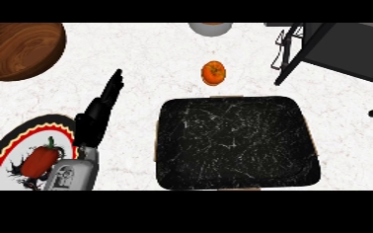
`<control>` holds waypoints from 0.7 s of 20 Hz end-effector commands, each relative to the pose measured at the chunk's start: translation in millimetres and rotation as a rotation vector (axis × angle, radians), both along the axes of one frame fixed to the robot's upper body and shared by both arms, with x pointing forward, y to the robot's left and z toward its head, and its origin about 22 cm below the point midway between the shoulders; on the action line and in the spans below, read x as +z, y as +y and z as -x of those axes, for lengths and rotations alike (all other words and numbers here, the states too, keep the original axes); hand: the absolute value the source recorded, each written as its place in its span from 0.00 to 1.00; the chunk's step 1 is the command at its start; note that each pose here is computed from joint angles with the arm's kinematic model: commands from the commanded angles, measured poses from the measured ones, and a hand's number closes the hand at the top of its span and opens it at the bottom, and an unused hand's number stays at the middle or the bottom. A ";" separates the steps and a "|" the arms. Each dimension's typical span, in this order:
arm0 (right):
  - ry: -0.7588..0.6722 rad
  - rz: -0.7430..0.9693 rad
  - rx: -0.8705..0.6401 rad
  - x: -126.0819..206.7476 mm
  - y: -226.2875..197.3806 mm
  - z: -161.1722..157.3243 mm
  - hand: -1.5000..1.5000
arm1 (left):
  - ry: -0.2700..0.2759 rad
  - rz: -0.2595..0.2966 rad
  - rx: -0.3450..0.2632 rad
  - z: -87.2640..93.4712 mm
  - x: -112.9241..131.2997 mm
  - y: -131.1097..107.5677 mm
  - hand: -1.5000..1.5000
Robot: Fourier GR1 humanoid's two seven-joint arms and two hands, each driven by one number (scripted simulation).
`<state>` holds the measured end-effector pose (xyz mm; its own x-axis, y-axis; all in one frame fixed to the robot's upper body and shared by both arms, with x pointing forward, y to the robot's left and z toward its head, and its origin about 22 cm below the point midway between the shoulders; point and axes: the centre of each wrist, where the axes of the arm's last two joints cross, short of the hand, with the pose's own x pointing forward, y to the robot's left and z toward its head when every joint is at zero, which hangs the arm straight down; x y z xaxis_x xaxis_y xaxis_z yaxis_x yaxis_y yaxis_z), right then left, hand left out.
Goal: Pick the can from the tray and place it in the tiered shelf
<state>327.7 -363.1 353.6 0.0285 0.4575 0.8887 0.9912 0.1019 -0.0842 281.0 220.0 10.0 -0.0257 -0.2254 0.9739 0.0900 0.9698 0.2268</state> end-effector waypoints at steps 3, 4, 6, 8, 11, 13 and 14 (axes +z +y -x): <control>-0.056 -0.114 -0.096 27.0 -18.6 64.6 0.00 | 0.025 0.001 0.008 11.0 1.6 5.2 0.50; -0.037 -0.134 -0.089 46.5 -31.5 80.8 0.00 | 0.024 0.000 0.014 14.6 -2.8 6.2 0.50; 0.064 -0.202 -0.087 20.1 -38.8 92.4 0.00 | 0.024 0.002 0.028 8.9 2.2 14.6 0.50; 0.103 -0.222 -0.083 26.9 -48.7 118.2 0.00 | 0.013 -0.003 0.048 9.0 10.9 20.8 0.50; 0.145 -0.229 -0.086 22.5 -61.7 158.7 0.00 | 0.012 0.000 0.063 16.2 -6.3 23.2 0.50; 0.230 -0.182 -0.089 20.9 -50.0 176.2 0.00 | 0.042 0.004 0.078 11.5 -3.8 29.4 0.50; 0.213 -0.183 -0.097 21.4 -63.5 192.9 0.00 | 0.024 -0.017 0.050 13.0 1.1 18.2 0.50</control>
<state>178.6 -423.4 371.2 0.1663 0.2989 0.9397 0.9807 0.0491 -0.1892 269.0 240.7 9.9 0.0095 -0.2307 0.9730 0.0434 0.9722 0.2301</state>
